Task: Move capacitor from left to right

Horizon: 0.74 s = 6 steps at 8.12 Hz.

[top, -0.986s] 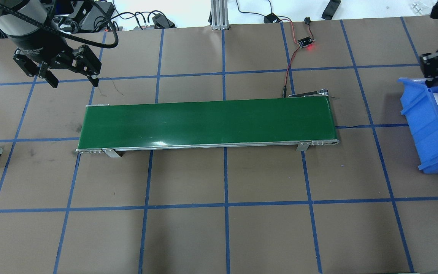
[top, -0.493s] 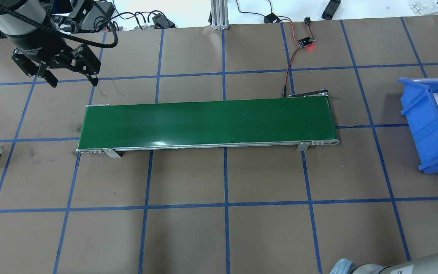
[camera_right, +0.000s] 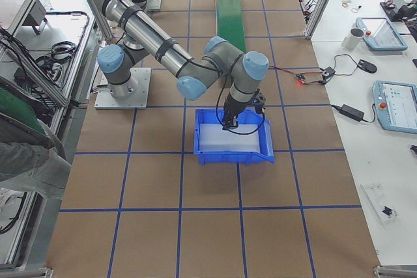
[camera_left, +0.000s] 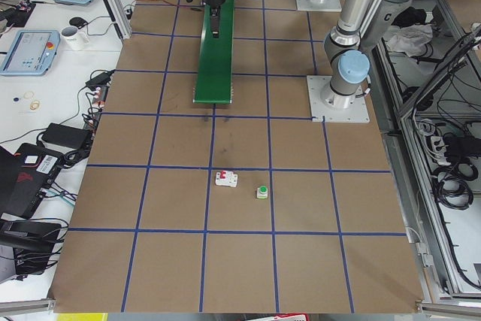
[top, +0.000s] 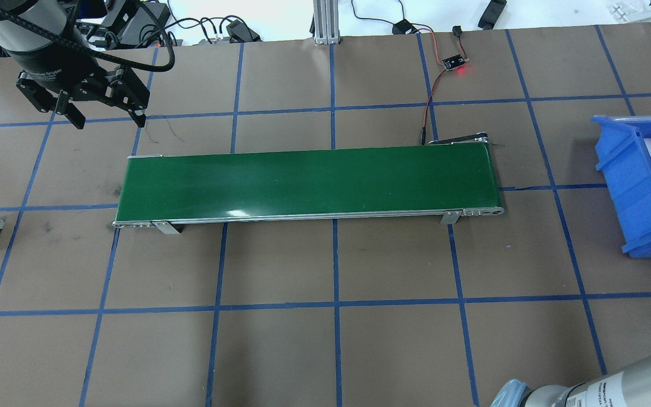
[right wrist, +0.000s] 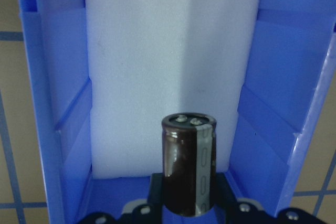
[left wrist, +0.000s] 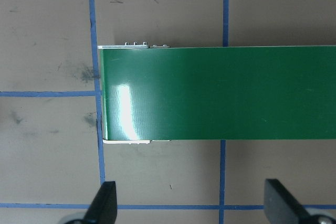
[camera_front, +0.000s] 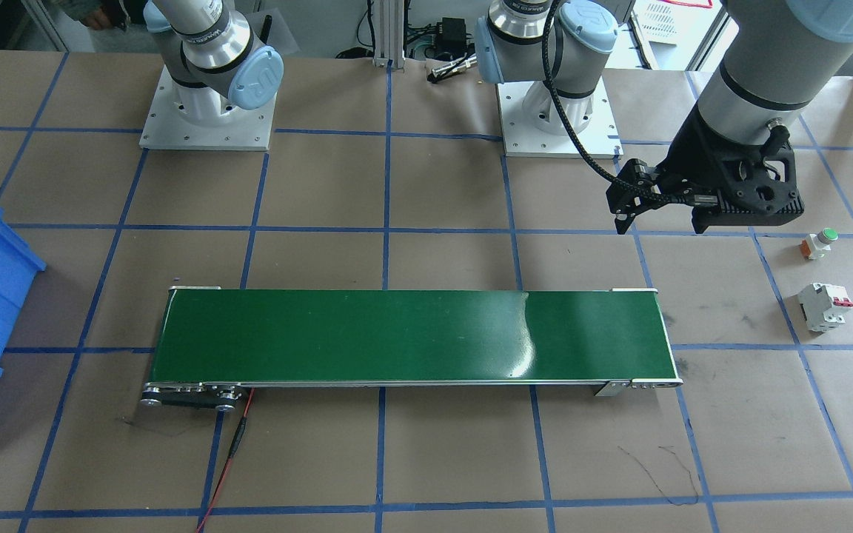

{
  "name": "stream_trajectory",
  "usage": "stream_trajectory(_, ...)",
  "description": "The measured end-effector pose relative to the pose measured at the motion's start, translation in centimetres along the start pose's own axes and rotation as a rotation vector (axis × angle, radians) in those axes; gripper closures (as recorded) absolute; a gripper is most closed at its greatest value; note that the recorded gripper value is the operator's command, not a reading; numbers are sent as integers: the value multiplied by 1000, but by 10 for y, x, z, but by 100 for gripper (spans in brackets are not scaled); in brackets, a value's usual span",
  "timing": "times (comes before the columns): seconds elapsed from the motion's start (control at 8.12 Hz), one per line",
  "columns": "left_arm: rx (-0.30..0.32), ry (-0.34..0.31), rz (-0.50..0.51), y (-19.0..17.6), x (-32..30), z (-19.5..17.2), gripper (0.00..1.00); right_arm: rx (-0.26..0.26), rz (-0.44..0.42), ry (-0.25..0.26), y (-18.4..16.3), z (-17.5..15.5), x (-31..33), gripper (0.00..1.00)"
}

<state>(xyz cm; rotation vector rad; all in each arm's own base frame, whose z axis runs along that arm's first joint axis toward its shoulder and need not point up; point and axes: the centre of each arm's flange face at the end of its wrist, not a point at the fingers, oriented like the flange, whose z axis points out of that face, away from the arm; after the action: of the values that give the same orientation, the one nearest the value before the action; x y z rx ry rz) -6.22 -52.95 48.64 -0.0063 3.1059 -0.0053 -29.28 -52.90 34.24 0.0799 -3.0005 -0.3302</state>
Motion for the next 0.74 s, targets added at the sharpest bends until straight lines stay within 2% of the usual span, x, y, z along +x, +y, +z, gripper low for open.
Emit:
stream_trajectory(0.12, 1, 0, 0, 0, 0, -1, 0, 7, 3, 2, -6, 8, 3, 100)
stream_trajectory(0.25, 1, -1, 0, 0, 0, -1, 0, 12, 4, 1, -11, 15, 5, 82)
stream_trajectory(0.37, 2, -1, 0, 1, 0, -1, 0, 19, 6, 0, -14, 19, 7, 42)
stream_trajectory(0.49, 2, -1, 0, 1, 0, -1, 0, 50, 10, -8, -18, 20, 7, 27)
stream_trajectory(0.62, 2, -1, 0, 1, 0, -1, 0, 125, 16, -22, -25, 15, 6, 18)
stream_trajectory(0.74, 3, -1, 0, 1, 0, -1, 0, 190, 20, -31, -29, 8, 5, 14)
